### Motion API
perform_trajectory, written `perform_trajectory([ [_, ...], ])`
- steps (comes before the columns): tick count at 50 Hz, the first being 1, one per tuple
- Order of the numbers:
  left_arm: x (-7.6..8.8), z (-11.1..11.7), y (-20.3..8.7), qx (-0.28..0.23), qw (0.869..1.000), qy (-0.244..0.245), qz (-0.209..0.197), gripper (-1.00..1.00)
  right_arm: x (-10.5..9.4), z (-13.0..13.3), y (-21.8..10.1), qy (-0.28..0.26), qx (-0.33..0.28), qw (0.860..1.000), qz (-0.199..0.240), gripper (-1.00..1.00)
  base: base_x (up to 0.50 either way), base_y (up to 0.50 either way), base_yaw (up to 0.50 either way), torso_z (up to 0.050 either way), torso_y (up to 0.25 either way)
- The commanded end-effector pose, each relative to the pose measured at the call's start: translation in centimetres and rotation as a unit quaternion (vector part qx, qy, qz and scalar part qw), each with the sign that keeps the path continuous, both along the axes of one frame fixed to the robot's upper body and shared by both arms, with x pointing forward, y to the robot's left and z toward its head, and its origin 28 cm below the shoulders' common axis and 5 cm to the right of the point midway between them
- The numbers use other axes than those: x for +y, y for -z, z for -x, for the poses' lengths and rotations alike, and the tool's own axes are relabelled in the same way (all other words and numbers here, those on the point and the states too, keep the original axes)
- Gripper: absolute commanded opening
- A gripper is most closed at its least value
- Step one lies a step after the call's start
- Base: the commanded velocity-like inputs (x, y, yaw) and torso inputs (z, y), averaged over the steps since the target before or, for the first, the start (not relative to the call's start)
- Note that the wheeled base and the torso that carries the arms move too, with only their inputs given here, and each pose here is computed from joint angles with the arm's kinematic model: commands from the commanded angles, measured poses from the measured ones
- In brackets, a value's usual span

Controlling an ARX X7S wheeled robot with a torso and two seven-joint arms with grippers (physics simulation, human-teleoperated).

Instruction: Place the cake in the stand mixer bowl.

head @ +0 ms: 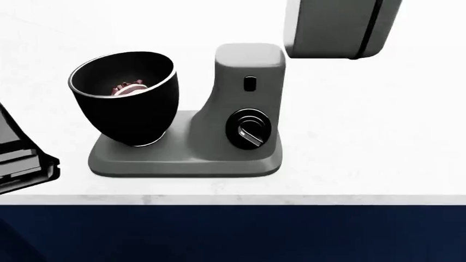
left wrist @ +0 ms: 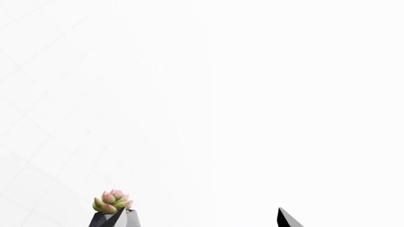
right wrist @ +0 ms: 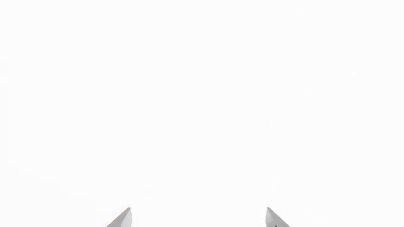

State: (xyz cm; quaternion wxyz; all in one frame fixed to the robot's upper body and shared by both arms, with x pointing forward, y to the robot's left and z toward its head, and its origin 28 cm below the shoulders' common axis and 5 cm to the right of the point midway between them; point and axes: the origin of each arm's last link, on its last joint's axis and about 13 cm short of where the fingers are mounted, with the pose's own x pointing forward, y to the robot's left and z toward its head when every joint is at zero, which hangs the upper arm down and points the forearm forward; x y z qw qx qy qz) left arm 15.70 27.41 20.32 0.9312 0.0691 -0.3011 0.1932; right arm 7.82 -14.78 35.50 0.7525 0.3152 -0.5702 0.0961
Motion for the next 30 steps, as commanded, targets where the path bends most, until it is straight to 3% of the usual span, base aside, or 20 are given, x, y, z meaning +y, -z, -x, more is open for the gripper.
perform_trajectory([
  [1, 0.0, 0.2, -0.5, -0.022, 1.0, 0.001, 0.0, 1.0, -0.2, 1.3, 0.5, -0.002, -0.025, 1.0, -0.015, 1.0, 0.0, 0.0, 0.0, 0.0, 0.0],
  [3, 0.3, 1.0, -1.4, -0.061, 0.998, -0.002, 0.0, 1.0, -0.2, 1.2, 0.6, 0.0, -0.023, 1.0, -0.014, 1.0, 0.0, 0.0, 0.0, 0.0, 0.0],
  [4, 0.7, 2.0, -3.2, -0.111, 0.994, -0.015, 0.013, 1.0, -0.2, 1.2, 0.6, 0.002, -0.023, 1.0, -0.013, 1.0, 0.0, 0.0, 0.0, 0.0, 0.0],
  [5, 0.8, 2.5, -3.1, -0.132, 0.991, -0.016, 0.023, 1.0, -0.2, 1.2, 0.6, 0.002, -0.022, 1.0, -0.013, 1.0, 0.0, 0.0, 0.0, 0.0, 0.0],
  [7, 1.3, 4.5, -4.2, -0.215, 0.976, -0.002, 0.035, 1.0, -0.1, 1.2, 0.8, 0.003, -0.022, 1.0, -0.014, 1.0, 0.0, 0.0, 0.0, 0.0, 0.0],
  [12, 2.9, 8.9, -6.4, -0.308, 0.951, -0.019, 0.001, 1.0, -0.1, 1.1, 0.7, 0.01, -0.021, 1.0, -0.007, 1.0, 0.0, 0.0, 0.0, 0.0, 0.0],
  [16, 4.3, 11.2, -7.3, -0.339, 0.939, -0.059, 0.0, 1.0, -0.1, 1.0, 0.9, 0.01, -0.022, 1.0, -0.003, 1.0, 0.0, 0.0, 0.0, 0.0, 0.0],
  [20, 4.4, 11.5, -7.4, -0.341, 0.938, -0.062, 0.0, 1.0, -0.1, 1.0, 0.9, 0.01, -0.021, 1.0, -0.003, 1.0, 0.0, 0.0, 0.0, 0.0, 0.0],
  [24, 5.2, 13.2, -8.1, -0.352, 0.93, -0.1, -0.02, 1.0, -0.4, 2.6, -2.9, 0.035, -0.013, 0.999, 0.0, 1.0, 0.0, 0.0, 0.0, 0.0, 0.0],
  [25, 5.3, 13.5, -8.3, -0.355, 0.929, -0.107, -0.025, 1.0, -0.2, 2.3, -3.2, -0.003, 0.041, 0.998, -0.045, 1.0, 0.0, 0.0, 0.0, 0.0, 0.0],
  [26, 5.4, 13.7, -8.5, -0.356, 0.928, -0.109, -0.028, 1.0, 0.0, 0.7, -2.4, -0.064, 0.1, 0.993, -0.002, 1.0, 0.0, 0.0, 0.0, 0.0, 0.0],
  [27, 5.4, 13.8, -8.6, -0.357, 0.927, -0.112, -0.031, 1.0, -0.1, 0.3, -1.8, -0.043, 0.212, 0.976, -0.028, 1.0, 0.0, 0.0, 0.0, 0.0, 0.0],
  [28, 5.4, 13.9, -8.7, -0.358, 0.926, -0.114, -0.034, 1.0, -0.2, 2.5, -2.7, -0.032, 0.18, 0.983, -0.024, 1.0, 0.0, 0.0, 0.0, 0.0, 0.0],
  [30, 5.6, 14.3, -9.0, -0.361, 0.923, -0.123, -0.043, 1.0, -1.0, 5.6, -3.2, 0.096, 0.074, 0.991, -0.049, 1.0, 0.0, 0.0, 0.0, 0.0, 0.0],
])
